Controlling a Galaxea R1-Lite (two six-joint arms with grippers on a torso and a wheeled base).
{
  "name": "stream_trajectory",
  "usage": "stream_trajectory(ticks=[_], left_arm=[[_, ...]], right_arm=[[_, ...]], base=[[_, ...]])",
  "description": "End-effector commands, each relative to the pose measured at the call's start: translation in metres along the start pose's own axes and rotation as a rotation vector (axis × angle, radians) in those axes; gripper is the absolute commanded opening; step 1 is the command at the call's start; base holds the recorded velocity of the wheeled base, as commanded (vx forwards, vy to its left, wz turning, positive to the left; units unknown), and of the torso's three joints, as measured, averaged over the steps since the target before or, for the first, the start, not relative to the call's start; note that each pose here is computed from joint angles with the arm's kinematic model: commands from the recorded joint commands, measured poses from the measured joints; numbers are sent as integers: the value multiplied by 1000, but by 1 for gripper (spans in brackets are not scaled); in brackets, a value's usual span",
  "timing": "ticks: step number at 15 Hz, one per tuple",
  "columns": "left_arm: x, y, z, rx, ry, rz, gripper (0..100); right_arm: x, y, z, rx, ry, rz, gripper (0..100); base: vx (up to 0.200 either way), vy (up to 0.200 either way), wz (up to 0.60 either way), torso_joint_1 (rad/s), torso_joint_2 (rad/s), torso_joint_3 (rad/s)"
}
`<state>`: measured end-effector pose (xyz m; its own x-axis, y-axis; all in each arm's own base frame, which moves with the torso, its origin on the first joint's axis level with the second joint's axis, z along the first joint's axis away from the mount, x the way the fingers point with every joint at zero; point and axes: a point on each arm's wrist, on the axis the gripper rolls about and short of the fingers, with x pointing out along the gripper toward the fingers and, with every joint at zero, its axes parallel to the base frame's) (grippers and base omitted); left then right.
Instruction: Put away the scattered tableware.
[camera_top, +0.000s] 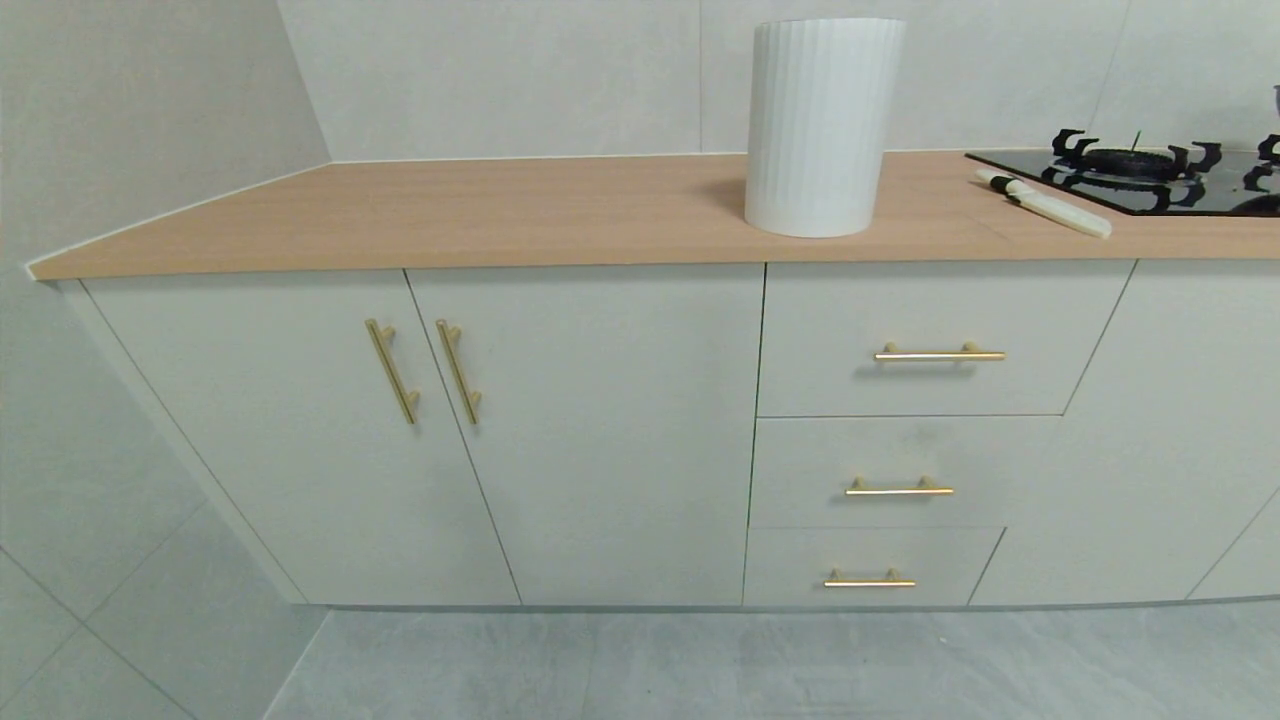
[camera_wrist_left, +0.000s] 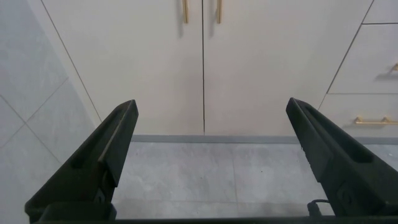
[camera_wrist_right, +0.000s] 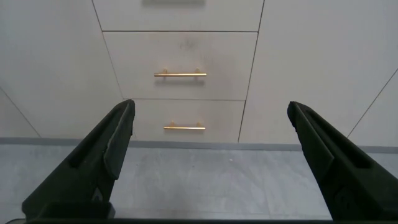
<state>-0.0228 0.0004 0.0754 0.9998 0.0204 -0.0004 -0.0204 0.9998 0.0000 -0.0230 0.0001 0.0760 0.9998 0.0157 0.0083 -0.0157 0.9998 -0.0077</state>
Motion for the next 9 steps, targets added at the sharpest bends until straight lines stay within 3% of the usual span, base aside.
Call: stream_trajectory(ticks=[1,3,9], left_arm=[[0,0,0,2,0,1,100],[0,0,0,3,0,1,100],[0,0,0,-2,0,1,100]], right_arm=[[0,0,0,3,5,1,100],[0,0,0,3,5,1,100],[0,0,0,5,5,3,100]], base=[[0,0,0,0,0,0],[0,0,0,0,0,0],[200,0,0,3,3,8]])
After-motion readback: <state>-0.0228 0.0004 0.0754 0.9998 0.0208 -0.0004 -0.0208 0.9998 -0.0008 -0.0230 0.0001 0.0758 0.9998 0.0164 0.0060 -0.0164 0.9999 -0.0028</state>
